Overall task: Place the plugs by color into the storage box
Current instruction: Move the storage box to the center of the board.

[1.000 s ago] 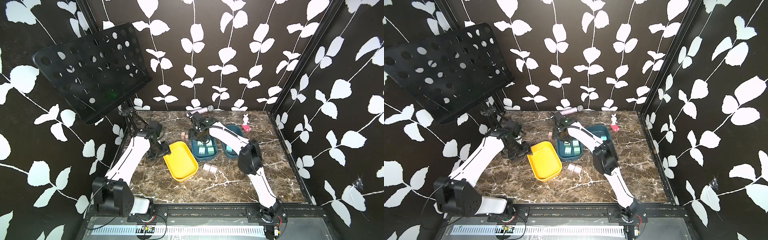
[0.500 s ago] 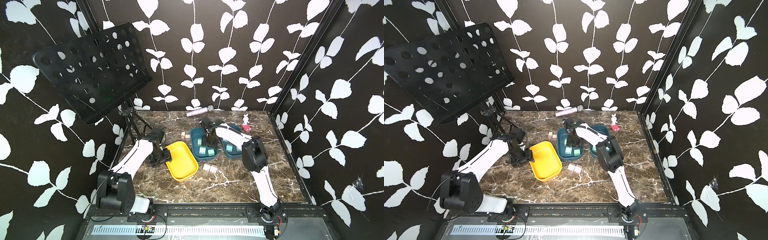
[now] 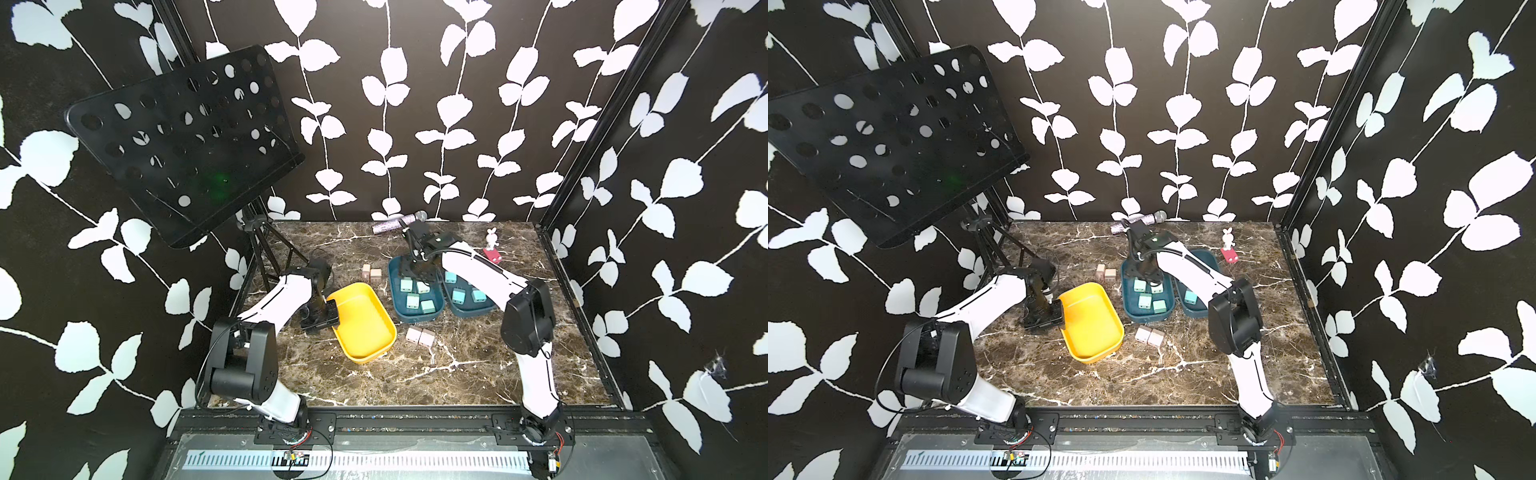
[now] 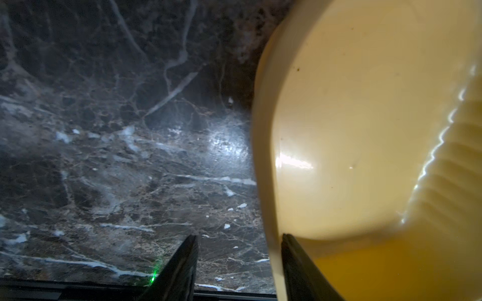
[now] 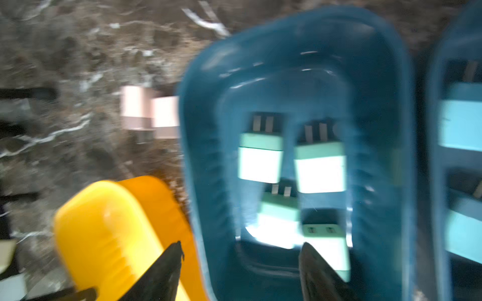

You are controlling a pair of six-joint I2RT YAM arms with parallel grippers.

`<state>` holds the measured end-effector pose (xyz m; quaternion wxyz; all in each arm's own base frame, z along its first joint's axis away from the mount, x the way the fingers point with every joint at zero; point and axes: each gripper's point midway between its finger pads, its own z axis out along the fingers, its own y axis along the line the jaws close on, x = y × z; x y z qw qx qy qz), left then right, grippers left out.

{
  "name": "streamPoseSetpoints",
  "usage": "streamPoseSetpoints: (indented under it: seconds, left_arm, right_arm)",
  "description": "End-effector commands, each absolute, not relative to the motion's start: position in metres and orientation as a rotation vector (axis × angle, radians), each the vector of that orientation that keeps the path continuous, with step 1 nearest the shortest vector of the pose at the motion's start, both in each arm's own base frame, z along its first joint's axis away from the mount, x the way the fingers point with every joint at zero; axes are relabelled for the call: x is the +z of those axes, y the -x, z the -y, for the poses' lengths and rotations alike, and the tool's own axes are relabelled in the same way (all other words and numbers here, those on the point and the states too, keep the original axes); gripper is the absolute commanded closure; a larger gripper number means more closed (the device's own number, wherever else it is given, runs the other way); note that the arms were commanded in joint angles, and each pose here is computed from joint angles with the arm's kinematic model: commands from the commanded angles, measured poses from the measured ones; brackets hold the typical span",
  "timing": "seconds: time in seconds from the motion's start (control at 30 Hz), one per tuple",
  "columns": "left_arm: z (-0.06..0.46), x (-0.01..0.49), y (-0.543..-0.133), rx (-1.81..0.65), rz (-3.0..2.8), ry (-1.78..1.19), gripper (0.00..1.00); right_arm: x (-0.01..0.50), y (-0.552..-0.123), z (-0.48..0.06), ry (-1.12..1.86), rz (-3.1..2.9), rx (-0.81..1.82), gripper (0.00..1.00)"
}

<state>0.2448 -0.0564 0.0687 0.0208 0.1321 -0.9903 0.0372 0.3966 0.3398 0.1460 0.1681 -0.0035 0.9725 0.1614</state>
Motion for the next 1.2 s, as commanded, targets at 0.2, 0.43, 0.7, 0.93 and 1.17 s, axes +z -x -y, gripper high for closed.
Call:
streamPoseSetpoints:
  seconds: [0.2, 0.43, 0.7, 0.93, 1.17]
  left_arm:
    - [-0.008, 0.081, -0.228, -0.044, 3.054, -0.556, 0.49]
    - [0.011, 0.078, -0.241, 0.136, 3.073, -0.576, 0.46]
    - [0.022, 0.068, -0.249, 0.22, 3.072, -0.592, 0.46]
    - [0.038, 0.071, -0.264, 0.263, 3.094, -0.56, 0.46]
    - [0.055, 0.072, -0.276, 0.306, 3.101, -0.552, 0.46]
  right_arm:
    - [0.103, -0.388, -0.377, 0.077, -2.886, 0.39, 0.29]
    - [0.081, -0.391, -0.325, -0.058, -2.94, 0.262, 0.29]
    - [0.079, -0.379, -0.236, -0.194, -2.953, 0.115, 0.29]
    - [0.134, -0.358, -0.242, -0.02, -2.858, 0.242, 0.28]
    - [0.155, -0.283, -0.267, -0.005, -2.876, 0.302, 0.27]
